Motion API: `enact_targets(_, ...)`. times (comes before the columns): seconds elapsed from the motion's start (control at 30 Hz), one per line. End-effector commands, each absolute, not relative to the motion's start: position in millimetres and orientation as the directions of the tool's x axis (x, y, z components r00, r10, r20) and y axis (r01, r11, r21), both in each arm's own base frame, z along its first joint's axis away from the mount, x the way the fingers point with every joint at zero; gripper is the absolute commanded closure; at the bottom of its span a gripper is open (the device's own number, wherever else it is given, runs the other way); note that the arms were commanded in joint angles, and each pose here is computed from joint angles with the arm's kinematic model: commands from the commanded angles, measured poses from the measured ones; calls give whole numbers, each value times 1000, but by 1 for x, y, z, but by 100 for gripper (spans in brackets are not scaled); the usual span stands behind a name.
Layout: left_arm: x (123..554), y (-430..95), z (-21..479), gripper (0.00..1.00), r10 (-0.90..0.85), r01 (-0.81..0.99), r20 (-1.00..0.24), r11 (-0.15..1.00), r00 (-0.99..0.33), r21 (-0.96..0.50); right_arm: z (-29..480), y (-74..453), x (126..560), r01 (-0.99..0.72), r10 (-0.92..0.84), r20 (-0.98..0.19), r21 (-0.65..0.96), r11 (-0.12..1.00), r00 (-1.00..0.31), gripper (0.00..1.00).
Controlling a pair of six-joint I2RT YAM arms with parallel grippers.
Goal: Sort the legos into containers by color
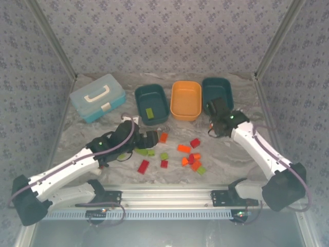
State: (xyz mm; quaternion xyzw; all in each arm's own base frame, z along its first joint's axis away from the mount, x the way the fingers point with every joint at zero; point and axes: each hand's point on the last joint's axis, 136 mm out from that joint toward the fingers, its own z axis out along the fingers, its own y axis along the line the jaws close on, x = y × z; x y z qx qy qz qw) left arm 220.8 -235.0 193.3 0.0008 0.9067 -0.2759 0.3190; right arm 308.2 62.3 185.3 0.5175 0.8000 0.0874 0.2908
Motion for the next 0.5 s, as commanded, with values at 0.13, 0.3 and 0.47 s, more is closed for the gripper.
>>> enact_targets(0.13, 253, -287, 260, 5, -246, 275, -617, 731, -748, -624, 174, 21, 398, 720, 736, -447, 250, 648, -508, 83)
enact_targets(0.3, 273, -303, 267, 5, -267, 263, -591, 706, -761, -657, 134, 22, 446, 705, 720, -323, 183, 685, -615, 88)
enact_targets(0.47, 279, -307, 271, 5, -265, 267, -598, 710, -756, -652, 96, 21, 469, 719, 729, -255, 150, 679, -636, 85)
